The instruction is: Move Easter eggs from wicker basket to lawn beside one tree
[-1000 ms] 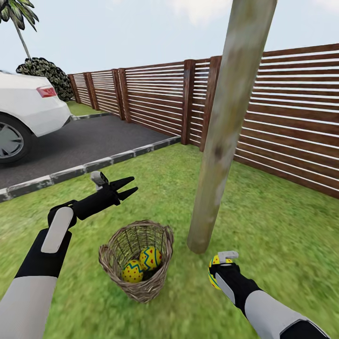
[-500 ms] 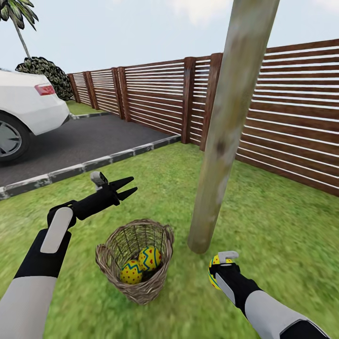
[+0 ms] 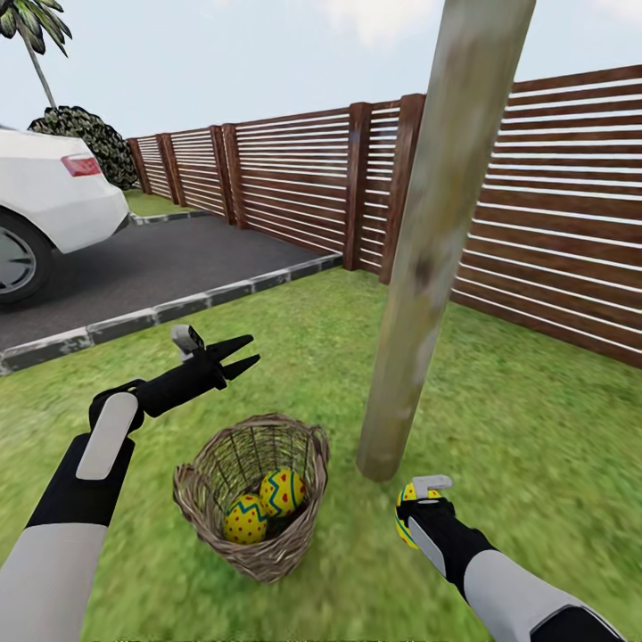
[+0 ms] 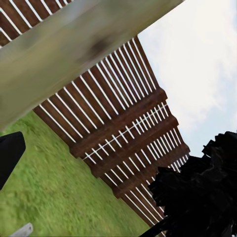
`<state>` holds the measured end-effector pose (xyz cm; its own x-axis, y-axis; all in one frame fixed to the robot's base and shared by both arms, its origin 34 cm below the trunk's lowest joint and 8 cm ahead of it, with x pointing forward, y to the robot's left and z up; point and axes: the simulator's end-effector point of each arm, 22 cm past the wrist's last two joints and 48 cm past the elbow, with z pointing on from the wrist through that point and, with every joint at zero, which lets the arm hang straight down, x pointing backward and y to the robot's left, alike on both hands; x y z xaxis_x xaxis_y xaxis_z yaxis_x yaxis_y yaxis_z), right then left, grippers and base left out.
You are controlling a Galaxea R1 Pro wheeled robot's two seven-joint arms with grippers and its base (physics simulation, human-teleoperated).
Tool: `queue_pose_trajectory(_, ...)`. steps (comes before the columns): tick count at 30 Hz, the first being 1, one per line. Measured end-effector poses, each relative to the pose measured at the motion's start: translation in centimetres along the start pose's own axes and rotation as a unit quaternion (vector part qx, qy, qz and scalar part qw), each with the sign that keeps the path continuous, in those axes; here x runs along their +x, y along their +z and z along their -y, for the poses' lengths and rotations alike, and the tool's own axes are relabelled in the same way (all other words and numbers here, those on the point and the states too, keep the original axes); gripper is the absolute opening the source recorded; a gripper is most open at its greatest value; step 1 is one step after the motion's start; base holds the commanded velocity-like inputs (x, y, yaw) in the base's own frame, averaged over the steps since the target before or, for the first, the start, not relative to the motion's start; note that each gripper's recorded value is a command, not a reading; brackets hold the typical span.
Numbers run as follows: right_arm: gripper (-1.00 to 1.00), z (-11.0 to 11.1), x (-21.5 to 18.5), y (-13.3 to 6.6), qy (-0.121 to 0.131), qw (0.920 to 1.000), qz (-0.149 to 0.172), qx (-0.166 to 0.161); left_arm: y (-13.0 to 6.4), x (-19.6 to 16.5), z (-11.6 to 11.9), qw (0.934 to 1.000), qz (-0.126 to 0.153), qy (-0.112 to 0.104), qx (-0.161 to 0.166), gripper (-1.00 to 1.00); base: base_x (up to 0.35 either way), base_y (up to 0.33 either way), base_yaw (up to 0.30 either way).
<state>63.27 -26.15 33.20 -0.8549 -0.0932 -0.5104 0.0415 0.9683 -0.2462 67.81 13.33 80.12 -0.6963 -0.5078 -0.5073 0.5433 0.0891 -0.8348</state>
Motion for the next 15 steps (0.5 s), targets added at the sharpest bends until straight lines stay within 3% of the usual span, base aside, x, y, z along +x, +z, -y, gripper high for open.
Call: queue_pose_trajectory(15, -1.0, -0.6, 0.8, 2.2, -0.006, 0.9999, 0.012, 0.003, -1.1, 2.4, -2.3, 1.0, 0.0, 0.0, 0.001, 1.0, 0.0, 0.0, 0.0)
